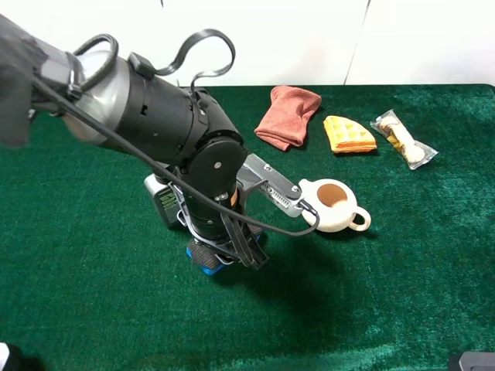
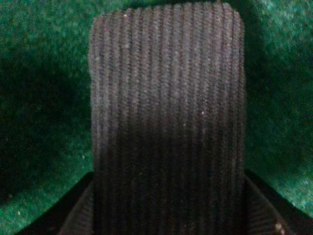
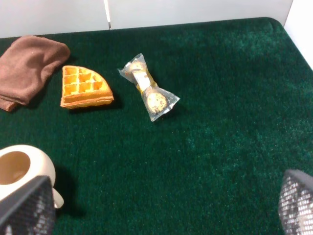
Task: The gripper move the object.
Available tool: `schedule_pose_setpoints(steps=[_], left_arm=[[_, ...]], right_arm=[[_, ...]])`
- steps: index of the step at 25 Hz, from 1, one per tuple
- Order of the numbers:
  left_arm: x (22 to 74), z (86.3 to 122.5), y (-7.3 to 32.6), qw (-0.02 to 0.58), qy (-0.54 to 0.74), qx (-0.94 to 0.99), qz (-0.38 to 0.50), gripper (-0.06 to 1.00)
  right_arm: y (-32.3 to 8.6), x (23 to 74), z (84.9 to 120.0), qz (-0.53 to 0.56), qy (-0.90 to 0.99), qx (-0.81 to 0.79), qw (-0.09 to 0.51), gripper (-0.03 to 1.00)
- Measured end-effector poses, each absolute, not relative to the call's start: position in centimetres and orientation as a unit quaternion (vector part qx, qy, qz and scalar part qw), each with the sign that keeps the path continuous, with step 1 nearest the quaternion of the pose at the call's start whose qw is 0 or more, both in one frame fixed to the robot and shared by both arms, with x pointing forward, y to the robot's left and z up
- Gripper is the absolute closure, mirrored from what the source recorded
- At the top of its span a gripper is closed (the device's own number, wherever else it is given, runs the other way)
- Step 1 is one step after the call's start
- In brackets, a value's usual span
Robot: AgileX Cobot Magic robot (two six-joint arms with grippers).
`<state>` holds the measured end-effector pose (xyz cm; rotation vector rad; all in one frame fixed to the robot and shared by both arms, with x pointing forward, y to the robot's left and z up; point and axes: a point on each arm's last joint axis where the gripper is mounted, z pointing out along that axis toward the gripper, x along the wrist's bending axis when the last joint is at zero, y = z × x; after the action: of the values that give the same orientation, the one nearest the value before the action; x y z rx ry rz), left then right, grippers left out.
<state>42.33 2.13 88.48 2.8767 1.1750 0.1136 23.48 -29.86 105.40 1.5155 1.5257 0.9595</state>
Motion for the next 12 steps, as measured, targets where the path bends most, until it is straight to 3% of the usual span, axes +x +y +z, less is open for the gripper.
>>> schedule_pose_setpoints(steps=[12], left_arm=[[42.5, 88.3, 1.86, 0.031, 0.376, 0.925, 0.039, 0.37]], right_arm=[[-29.86, 23.48, 105.4, 0.376, 0.598, 0.594, 0.383, 0.27]])
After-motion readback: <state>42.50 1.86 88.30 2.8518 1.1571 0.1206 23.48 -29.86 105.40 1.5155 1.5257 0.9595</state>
